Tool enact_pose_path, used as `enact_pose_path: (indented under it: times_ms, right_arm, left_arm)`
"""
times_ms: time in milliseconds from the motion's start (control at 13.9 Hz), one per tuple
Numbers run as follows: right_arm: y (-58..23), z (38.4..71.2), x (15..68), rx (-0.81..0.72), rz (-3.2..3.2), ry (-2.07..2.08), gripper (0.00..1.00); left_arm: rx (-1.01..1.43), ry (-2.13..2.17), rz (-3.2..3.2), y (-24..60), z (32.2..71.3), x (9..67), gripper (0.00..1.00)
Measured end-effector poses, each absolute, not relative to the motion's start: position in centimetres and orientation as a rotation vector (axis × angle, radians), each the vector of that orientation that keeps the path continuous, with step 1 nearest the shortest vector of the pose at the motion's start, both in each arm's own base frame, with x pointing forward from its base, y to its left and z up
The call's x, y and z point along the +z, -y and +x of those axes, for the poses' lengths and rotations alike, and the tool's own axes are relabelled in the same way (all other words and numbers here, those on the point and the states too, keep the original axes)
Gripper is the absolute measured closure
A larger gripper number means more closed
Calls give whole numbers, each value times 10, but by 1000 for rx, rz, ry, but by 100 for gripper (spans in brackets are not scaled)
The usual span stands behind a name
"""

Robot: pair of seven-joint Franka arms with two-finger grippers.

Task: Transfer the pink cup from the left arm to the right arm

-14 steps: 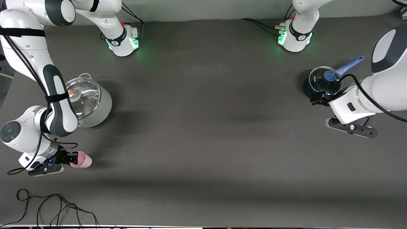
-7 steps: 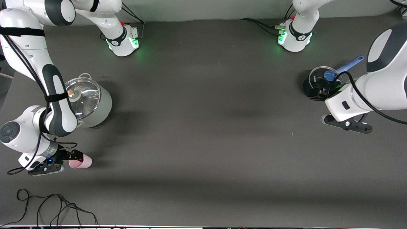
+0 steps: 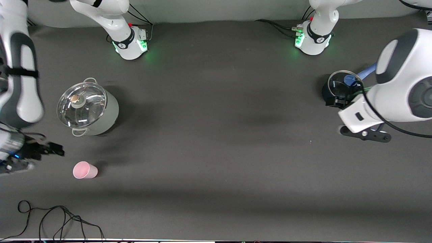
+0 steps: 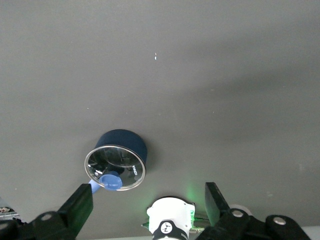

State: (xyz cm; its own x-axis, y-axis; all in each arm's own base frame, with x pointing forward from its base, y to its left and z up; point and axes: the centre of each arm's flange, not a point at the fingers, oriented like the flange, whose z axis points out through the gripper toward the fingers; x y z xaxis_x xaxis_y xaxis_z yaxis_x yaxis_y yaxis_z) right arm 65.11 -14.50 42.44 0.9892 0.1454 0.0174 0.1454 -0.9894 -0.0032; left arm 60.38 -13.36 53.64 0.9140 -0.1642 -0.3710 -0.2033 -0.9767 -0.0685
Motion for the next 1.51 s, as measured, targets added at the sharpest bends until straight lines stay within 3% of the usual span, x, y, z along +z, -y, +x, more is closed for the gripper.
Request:
enact_pose_path:
  times_ms: [288,648,1153,1513]
  right_arm:
    - [139,621,525,157,-3065,232,0]
    - [121,587,591,158,-3042,218,0]
    - [92,570,570,131,-3043,128,0]
    - [72,551,548,85,-3046,18,0]
  left_arm:
    - [471,-169,-3011,127,597,556,0]
    - [272,-75,-3055,88,566,563,0]
    - [120,-83,-3087,31,560,564,0]
    - [73,-152,-3087,47,557,580,0]
